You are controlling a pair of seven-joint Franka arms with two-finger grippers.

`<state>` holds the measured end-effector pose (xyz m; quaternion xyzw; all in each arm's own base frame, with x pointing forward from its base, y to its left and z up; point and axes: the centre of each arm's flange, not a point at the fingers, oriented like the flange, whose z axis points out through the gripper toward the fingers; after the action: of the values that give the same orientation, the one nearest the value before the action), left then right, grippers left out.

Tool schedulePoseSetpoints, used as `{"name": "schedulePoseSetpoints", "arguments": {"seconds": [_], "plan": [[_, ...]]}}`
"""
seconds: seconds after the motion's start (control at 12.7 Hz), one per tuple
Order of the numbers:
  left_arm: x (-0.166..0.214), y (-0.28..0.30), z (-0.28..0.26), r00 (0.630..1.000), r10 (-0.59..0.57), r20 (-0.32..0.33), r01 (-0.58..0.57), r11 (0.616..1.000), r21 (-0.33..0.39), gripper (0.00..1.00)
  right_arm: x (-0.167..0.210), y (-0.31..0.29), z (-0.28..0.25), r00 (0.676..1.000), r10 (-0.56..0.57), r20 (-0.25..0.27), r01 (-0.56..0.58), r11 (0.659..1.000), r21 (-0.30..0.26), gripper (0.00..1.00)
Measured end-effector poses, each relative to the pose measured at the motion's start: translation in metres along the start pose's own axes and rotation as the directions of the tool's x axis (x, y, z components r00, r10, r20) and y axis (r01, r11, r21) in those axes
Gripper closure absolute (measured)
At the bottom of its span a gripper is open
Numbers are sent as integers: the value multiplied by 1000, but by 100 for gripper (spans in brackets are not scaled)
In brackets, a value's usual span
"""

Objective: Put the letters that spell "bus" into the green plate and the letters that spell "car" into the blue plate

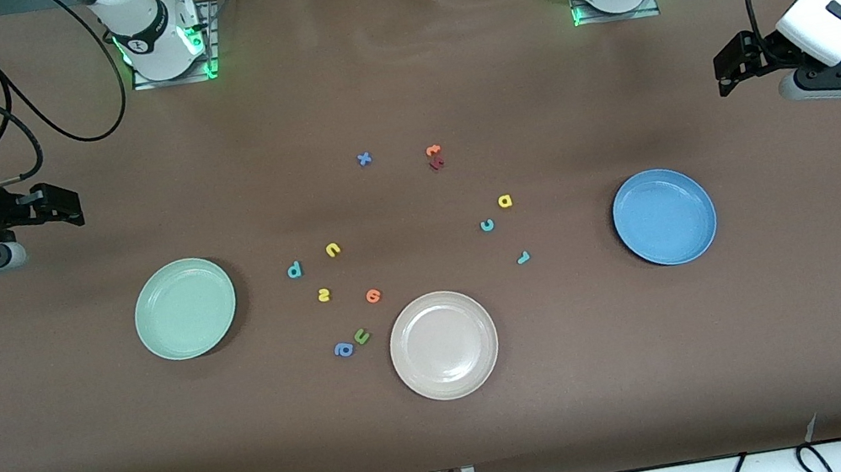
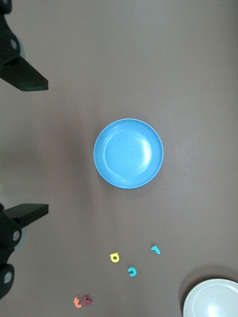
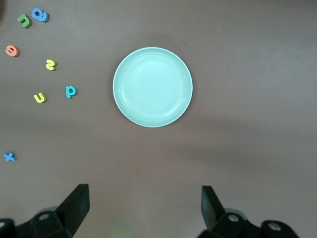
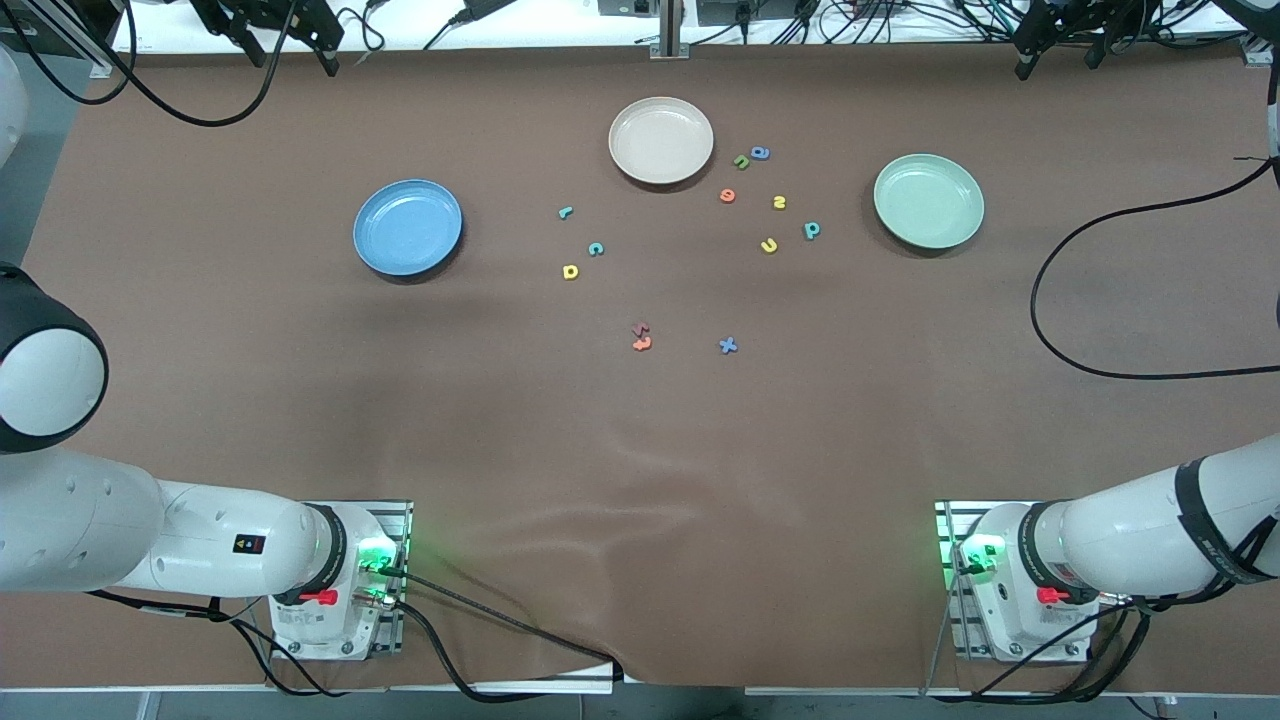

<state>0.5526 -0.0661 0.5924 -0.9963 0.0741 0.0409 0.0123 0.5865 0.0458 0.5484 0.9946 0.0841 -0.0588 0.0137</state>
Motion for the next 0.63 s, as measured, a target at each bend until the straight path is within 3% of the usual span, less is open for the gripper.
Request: {"name": "schedulePoseSetpoints", "arguments": {"seconds": [0.63], "plan": [[-1,-1,1,1000,-2,10,2,1000,0,0,0,0,0,1000,-1,1,1,1000,-3,0]]}}
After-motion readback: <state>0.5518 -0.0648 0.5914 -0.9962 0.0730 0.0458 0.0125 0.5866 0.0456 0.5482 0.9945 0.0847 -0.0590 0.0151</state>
